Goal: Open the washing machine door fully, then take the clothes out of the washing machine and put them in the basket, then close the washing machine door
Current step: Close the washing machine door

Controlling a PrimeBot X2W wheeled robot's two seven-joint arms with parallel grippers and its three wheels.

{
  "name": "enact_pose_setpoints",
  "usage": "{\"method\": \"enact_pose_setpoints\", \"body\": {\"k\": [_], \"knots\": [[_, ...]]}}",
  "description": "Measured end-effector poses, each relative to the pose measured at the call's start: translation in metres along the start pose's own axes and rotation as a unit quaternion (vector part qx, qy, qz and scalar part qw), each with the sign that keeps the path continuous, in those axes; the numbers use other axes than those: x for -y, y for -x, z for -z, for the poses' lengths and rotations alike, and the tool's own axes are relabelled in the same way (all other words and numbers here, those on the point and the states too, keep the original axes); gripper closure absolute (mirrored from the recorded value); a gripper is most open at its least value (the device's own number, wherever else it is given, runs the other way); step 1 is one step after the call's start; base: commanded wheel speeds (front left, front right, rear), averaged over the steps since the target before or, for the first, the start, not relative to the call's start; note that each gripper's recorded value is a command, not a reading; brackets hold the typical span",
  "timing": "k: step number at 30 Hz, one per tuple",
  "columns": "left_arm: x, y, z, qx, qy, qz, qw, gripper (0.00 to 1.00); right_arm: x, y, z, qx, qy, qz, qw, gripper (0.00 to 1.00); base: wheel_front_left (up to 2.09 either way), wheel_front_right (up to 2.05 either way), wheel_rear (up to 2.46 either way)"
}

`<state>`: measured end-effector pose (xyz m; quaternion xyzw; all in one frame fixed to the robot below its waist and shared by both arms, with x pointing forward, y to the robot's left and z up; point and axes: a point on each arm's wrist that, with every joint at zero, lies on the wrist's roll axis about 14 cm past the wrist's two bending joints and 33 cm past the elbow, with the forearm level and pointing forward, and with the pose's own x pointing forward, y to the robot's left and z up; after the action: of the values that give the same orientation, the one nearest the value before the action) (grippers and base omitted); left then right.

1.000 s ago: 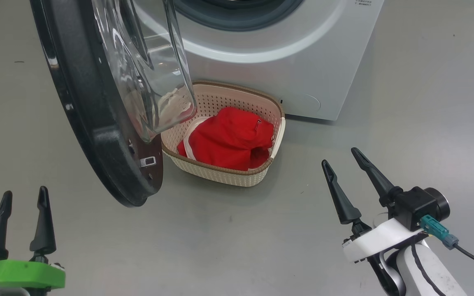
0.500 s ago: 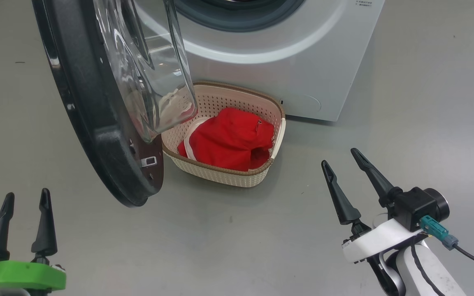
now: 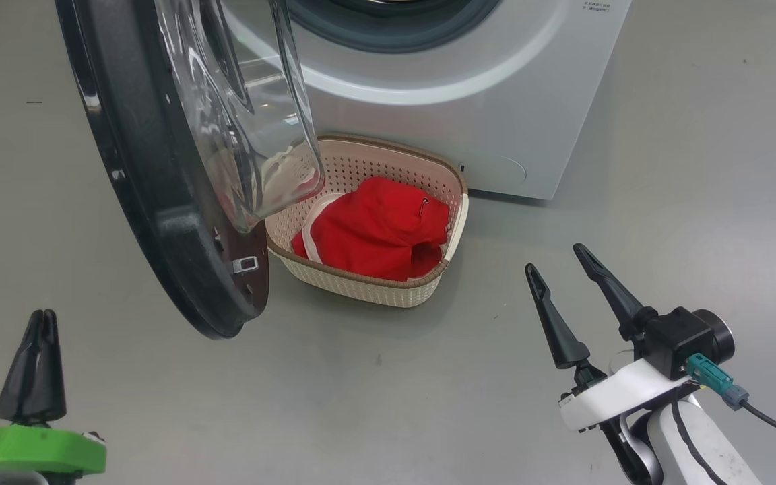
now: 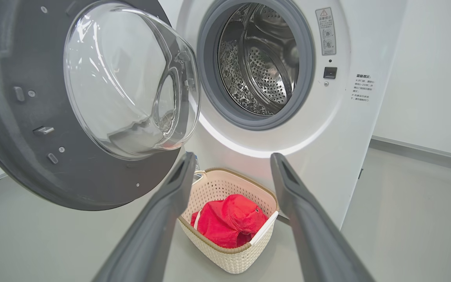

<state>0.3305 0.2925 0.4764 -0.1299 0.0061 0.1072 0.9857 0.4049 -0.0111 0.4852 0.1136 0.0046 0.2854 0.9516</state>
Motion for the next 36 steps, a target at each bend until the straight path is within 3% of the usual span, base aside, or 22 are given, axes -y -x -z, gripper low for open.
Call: {"method": "enact_pose_setpoints", "body": {"k": [17, 31, 36], "knots": [[0.002, -0.005, -0.019, 0.027, 0.003, 0.008, 1.0, 1.0, -0.006, -0.001, 0.001, -0.002, 0.0, -0.009, 1.0, 0.0, 0.0, 0.0, 0.0], [-0.005, -0.026, -0.054, 0.087, 0.163, -0.016, 0.983, 1.0, -0.007, 0.0, 0.004, -0.006, -0.003, -0.009, 1.0, 0.0, 0.0, 0.0, 0.0], [-0.011, -0.033, -0.052, 0.074, 0.274, -0.032, 0.958, 1.0, -0.006, 0.0, 0.005, -0.007, -0.004, -0.008, 1.0, 0.0, 0.0, 0.0, 0.0]]}}
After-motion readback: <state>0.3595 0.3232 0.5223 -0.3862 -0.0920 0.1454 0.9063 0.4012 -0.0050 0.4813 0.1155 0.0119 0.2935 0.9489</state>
